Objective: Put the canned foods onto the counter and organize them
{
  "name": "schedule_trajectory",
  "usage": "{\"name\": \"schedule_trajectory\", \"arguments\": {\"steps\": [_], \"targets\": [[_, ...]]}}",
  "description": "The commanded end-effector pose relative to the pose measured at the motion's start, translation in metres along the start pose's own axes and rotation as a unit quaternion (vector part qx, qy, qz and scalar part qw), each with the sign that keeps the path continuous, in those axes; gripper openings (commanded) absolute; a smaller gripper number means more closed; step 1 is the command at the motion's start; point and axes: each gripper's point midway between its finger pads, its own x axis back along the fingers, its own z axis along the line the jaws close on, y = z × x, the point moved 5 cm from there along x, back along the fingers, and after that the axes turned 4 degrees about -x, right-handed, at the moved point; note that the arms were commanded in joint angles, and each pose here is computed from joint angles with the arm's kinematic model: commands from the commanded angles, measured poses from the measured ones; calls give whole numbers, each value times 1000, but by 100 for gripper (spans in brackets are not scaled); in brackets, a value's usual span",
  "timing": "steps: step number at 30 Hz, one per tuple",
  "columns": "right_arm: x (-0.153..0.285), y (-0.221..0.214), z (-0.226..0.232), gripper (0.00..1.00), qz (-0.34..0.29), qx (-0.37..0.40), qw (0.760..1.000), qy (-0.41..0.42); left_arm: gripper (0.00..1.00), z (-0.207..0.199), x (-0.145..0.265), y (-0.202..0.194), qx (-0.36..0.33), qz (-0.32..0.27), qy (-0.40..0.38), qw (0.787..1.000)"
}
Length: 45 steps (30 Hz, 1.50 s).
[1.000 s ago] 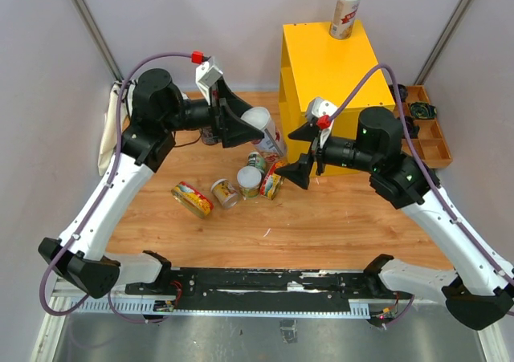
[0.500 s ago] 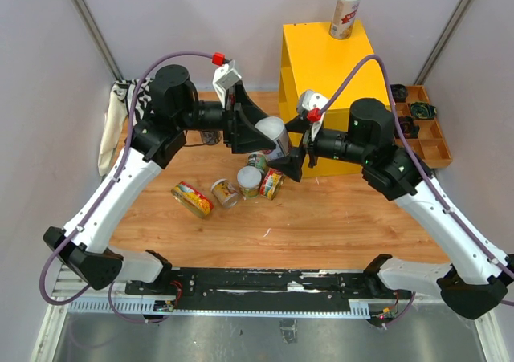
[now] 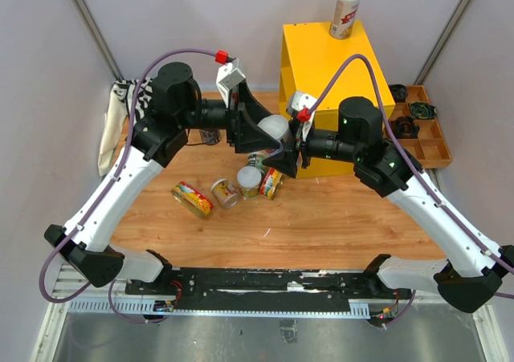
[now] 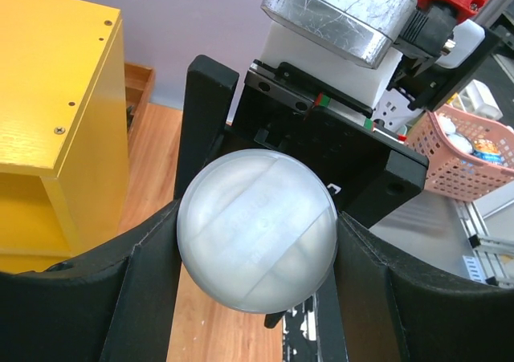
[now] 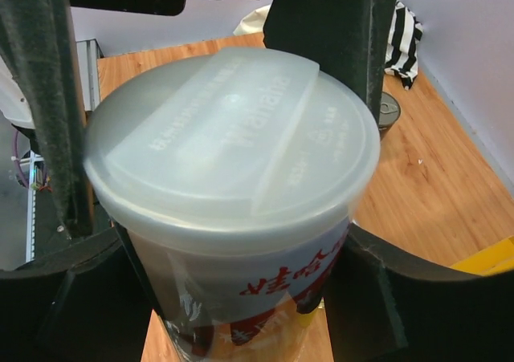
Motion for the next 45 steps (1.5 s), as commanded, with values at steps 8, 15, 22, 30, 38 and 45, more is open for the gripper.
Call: {"name": "schedule_trajectory", "arguments": {"steps": [8, 15, 22, 30, 38, 45], "targets": [[7, 24, -1, 7, -37, 26, 999, -20, 92, 4, 18, 40, -62, -89, 132, 985], [9, 29, -3, 5, -46, 32, 998, -35, 99, 10, 32, 59, -72, -147, 206, 965], [19, 52, -13, 3, -82, 55, 992, -80, 99, 21, 55, 71, -60, -221, 307, 924], [28, 95, -55, 3, -134, 78, 972, -177, 99, 42, 91, 52, -22, -260, 445, 857], [37, 121, -120, 2, -181, 88, 938, -282, 99, 59, 103, 14, -3, -238, 508, 827], [44, 129, -187, 2, -218, 85, 899, -371, 99, 68, 106, -8, 3, -233, 527, 817]]}}
